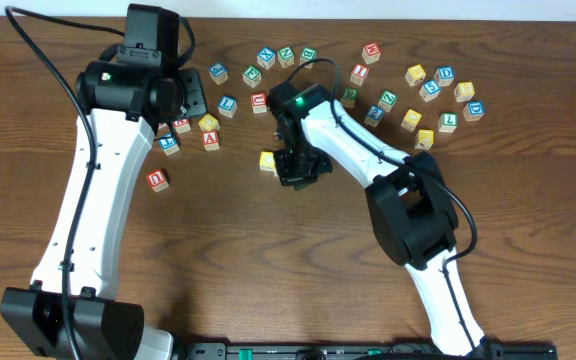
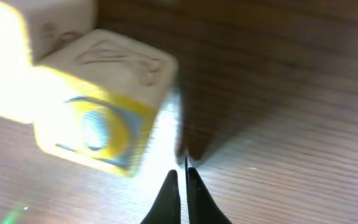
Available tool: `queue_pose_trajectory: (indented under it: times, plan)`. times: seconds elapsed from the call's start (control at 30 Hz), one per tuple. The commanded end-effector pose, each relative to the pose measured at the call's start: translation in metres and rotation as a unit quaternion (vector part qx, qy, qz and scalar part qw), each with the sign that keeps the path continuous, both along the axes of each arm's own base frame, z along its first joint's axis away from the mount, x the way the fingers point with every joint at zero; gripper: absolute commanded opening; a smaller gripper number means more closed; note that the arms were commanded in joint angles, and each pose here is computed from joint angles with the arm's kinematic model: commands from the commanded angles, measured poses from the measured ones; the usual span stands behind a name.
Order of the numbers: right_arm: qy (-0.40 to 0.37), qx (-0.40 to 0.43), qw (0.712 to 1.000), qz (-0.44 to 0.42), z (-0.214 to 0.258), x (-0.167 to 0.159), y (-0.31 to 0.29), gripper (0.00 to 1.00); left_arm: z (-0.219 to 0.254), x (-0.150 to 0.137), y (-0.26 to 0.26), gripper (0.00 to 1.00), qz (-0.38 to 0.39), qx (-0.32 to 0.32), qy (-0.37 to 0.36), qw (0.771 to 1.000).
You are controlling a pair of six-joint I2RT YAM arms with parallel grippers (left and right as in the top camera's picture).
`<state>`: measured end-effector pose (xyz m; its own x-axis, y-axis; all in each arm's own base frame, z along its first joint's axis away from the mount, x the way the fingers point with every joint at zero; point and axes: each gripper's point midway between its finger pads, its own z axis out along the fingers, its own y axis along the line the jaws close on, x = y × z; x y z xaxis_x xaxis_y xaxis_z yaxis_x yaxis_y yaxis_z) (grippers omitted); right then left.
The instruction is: Spell out CORL
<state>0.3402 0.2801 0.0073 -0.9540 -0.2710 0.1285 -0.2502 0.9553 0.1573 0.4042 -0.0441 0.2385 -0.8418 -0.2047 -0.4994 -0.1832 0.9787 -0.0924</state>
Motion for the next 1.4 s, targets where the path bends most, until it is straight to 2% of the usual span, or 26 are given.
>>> queue_pose_trajectory:
  times: [0.0, 0.3, 0.57, 0.9, 1.13, 1.23, 1.37]
  plan:
    - [-0.02, 0.032, 0.999, 0.039, 0.014, -0.005, 0.022, 0.01, 0.006, 0.001, 0.001, 0.55, 0.006, -0.003, -0.01, 1.0]
    - [-0.049, 0.051, 0.996, 0.054, 0.014, 0.002, 0.038, 0.01, 0.006, 0.001, 0.001, 0.55, 0.006, -0.003, -0.01, 1.0]
    - [-0.105, 0.026, 0.992, 0.065, 0.012, 0.021, 0.039, 0.01, 0.006, 0.001, 0.001, 0.55, 0.006, -0.003, -0.01, 1.0]
    - [-0.105, 0.032, 0.992, 0.069, 0.013, 0.021, 0.041, 0.01, 0.006, 0.001, 0.001, 0.55, 0.006, -0.003, -0.01, 1.0]
    - [-0.133, 0.066, 0.987, 0.06, 0.054, 0.03, 0.04, 0.01, 0.006, 0.001, 0.001, 0.55, 0.006, -0.003, -0.01, 1.0]
    - [-0.174, 0.08, 0.981, 0.039, 0.089, 0.047, 0.027, 0.01, 0.006, 0.001, 0.001, 0.55, 0.006, -0.003, -0.01, 1.0]
    - [-0.208, 0.085, 0.974, 0.016, 0.1, 0.071, 0.015, 0.01, 0.006, 0.001, 0.001, 0.55, 0.006, -0.003, -0.01, 1.0]
